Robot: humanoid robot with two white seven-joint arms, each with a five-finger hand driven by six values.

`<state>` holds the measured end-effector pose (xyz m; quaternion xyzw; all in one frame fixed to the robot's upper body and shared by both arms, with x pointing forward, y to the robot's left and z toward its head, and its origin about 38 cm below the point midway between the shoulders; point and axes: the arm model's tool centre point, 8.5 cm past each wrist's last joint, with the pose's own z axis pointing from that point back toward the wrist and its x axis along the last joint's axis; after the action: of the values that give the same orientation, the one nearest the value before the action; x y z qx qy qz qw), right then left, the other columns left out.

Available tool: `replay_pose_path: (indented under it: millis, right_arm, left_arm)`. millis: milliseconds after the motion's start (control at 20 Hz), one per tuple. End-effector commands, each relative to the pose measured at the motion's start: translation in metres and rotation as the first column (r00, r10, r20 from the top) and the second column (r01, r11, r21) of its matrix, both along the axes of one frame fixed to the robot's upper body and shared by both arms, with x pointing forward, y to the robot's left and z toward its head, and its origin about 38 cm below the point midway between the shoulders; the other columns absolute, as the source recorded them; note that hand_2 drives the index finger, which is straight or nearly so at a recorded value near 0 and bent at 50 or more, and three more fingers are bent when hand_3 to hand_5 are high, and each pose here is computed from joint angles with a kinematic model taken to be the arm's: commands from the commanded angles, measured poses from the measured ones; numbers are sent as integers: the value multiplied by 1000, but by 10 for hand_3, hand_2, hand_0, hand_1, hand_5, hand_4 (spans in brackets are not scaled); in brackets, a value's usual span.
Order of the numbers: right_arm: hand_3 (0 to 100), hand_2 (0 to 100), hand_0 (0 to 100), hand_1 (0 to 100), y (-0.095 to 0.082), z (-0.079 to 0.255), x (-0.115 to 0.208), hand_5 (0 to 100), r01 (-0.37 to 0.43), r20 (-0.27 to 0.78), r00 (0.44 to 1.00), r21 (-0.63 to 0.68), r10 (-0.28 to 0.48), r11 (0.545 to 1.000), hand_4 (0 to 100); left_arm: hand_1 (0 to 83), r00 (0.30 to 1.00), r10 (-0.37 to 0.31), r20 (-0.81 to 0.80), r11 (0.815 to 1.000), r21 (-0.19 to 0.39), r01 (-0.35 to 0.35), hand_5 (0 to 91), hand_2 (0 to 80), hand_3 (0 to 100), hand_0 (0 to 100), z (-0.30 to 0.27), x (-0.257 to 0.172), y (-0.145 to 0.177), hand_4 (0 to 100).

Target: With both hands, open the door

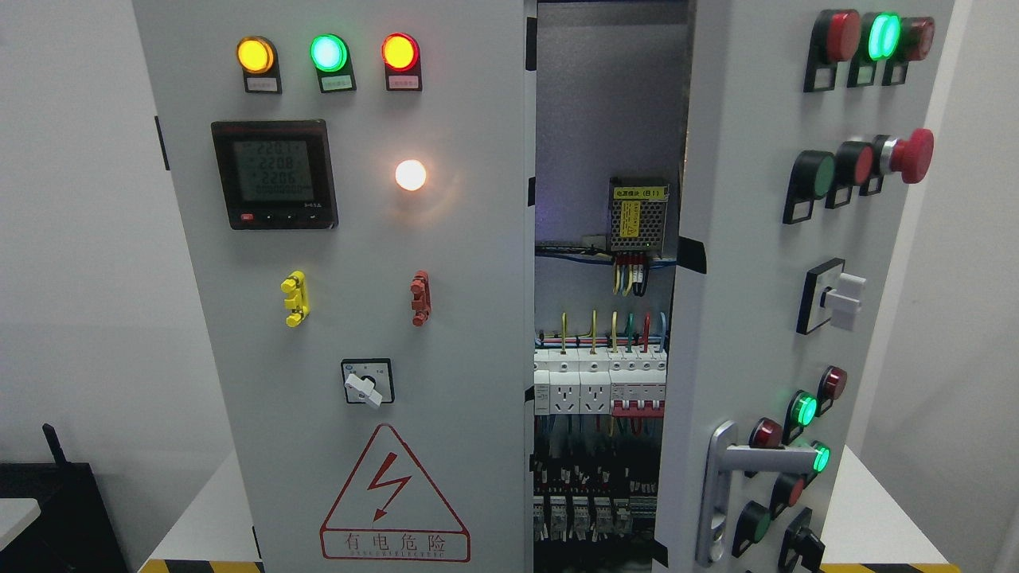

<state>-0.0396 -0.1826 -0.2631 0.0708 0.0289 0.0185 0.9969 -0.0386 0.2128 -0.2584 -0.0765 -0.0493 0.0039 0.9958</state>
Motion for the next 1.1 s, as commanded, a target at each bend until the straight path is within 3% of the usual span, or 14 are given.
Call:
replay_pose_path:
  millis: [0,1052]
  right_arm:
    - [0,0,107,0,0,0,0,0,0,1,1000,-1,0,1000,0]
    - [0,0,107,0,0,0,0,0,-1,2,1000,-1,1,1000,0]
  left_arm:
    - [0,1000,0,0,1000,-1,0,0,0,0,0,0,0,0,30]
    - [0,1000,1,0,1000,1,-1,0,0,0,0,0,0,0,31]
